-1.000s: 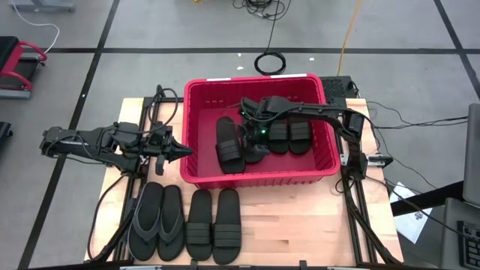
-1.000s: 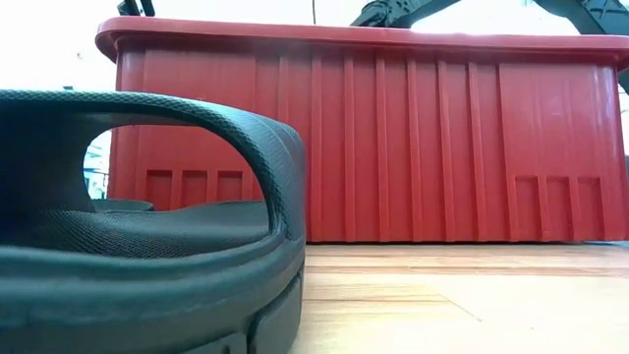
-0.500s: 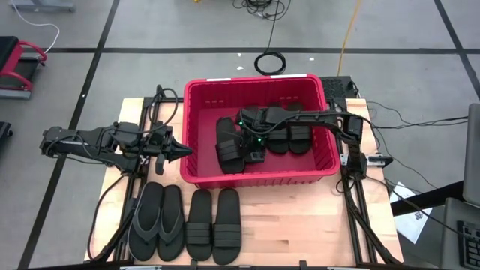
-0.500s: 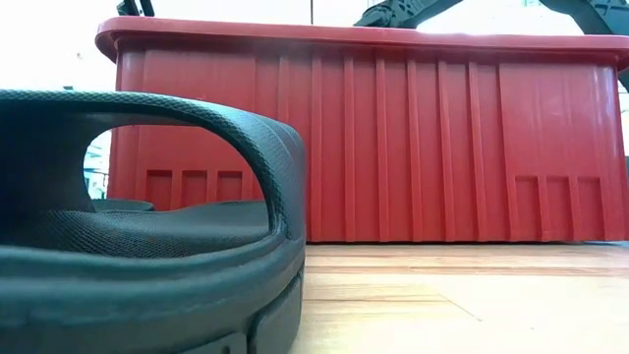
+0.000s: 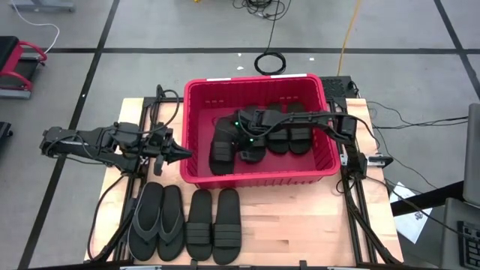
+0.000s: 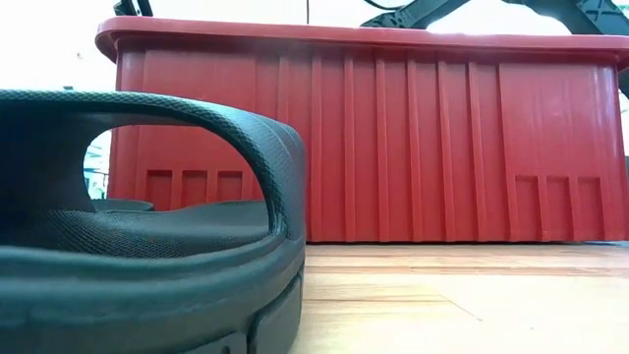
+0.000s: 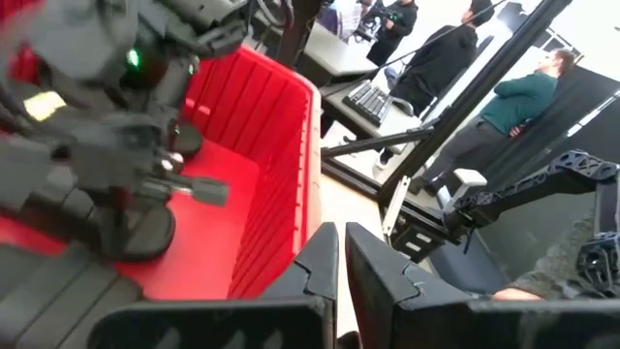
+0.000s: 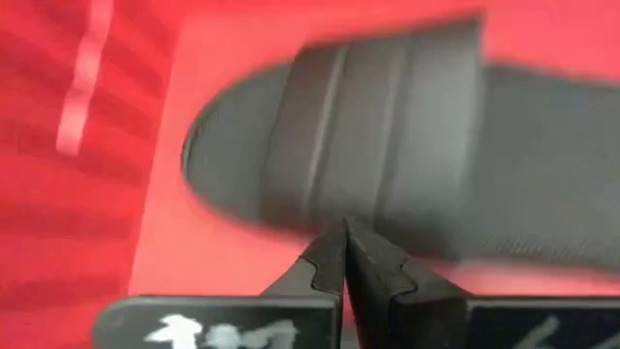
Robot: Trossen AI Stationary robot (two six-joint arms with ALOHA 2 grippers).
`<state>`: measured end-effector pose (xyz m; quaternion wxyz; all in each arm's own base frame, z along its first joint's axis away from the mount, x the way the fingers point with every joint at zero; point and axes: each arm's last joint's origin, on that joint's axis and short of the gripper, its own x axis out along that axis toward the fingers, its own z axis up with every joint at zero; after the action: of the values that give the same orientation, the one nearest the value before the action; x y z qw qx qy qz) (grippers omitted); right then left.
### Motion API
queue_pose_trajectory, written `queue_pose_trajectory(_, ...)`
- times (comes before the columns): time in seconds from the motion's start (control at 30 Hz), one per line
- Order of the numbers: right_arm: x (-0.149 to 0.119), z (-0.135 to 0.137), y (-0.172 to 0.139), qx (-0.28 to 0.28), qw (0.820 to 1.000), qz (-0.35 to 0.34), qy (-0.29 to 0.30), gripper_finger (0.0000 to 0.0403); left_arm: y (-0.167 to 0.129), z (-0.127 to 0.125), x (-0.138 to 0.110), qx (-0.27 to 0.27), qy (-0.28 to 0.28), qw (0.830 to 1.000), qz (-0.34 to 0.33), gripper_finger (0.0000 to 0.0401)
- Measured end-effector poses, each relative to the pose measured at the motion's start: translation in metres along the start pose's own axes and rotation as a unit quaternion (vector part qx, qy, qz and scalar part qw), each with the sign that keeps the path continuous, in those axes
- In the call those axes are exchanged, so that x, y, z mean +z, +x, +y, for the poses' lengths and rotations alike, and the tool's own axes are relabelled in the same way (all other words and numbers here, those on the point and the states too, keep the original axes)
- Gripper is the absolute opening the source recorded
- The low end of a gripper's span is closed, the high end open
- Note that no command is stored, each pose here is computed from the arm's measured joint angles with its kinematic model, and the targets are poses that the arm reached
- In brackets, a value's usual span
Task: Pick and place slides into bin
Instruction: Put the black slide into the red bin
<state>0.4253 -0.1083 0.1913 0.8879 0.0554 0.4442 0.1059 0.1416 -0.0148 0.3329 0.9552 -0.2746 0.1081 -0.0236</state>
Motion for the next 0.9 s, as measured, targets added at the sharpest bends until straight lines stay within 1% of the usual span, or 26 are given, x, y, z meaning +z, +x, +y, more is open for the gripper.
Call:
queue_pose_trajectory(0.03,0.002,-0.001,0.0,-0.001,1.0,-0.008,0.006,0.0,-0.001,0.0,-0.001,0.001,-0.003,1.0,0.003,0.0019)
queue_pose_trajectory(0.13,-0.001,-0.003,-0.002,0.018,1.0,-0.003,0.025,0.0,-0.002,0.0,0.0,-0.009,-0.008,1.0,0.006,0.0019)
queue_pose_trajectory(0.23,-0.006,-0.005,-0.003,0.024,0.999,0.016,0.035,0.0,-0.004,-0.001,0.0,-0.012,-0.002,1.0,0.005,0.0019)
queue_pose_trajectory(0.3,-0.005,-0.006,-0.007,0.022,0.999,0.011,0.035,0.0,-0.005,-0.001,0.0,-0.013,0.009,1.0,0.004,0.0019)
queue_pose_trajectory(0.37,0.001,-0.004,-0.016,0.018,0.999,-0.004,0.027,0.0,-0.005,-0.001,0.0,-0.014,0.017,1.0,0.002,0.0019)
queue_pose_trajectory(0.47,0.017,-0.001,-0.033,0.009,0.999,-0.051,0.005,0.0,-0.006,-0.001,0.0,-0.014,0.024,1.0,0.001,0.0019)
queue_pose_trajectory(0.6,0.03,-0.002,-0.046,0.031,0.996,-0.087,0.004,0.0006,-0.006,-0.001,0.0,-0.013,0.027,1.0,0.001,0.0019)
queue_pose_trajectory(0.67,0.031,-0.008,-0.05,0.043,0.994,-0.095,0.004,0.0025,-0.006,-0.001,0.0,-0.013,0.028,1.0,0.001,0.0019)
queue_pose_trajectory(0.7,0.03,-0.011,-0.052,0.04,0.994,-0.098,0.001,0.0038,-0.006,-0.001,0.0,-0.013,0.028,1.0,0.001,0.0019)
queue_pose_trajectory(0.9,0.024,-0.035,-0.054,0.02,0.994,-0.108,0.007,0.0151,-0.006,-0.001,0.0,-0.013,0.028,1.0,0.001,0.0019)
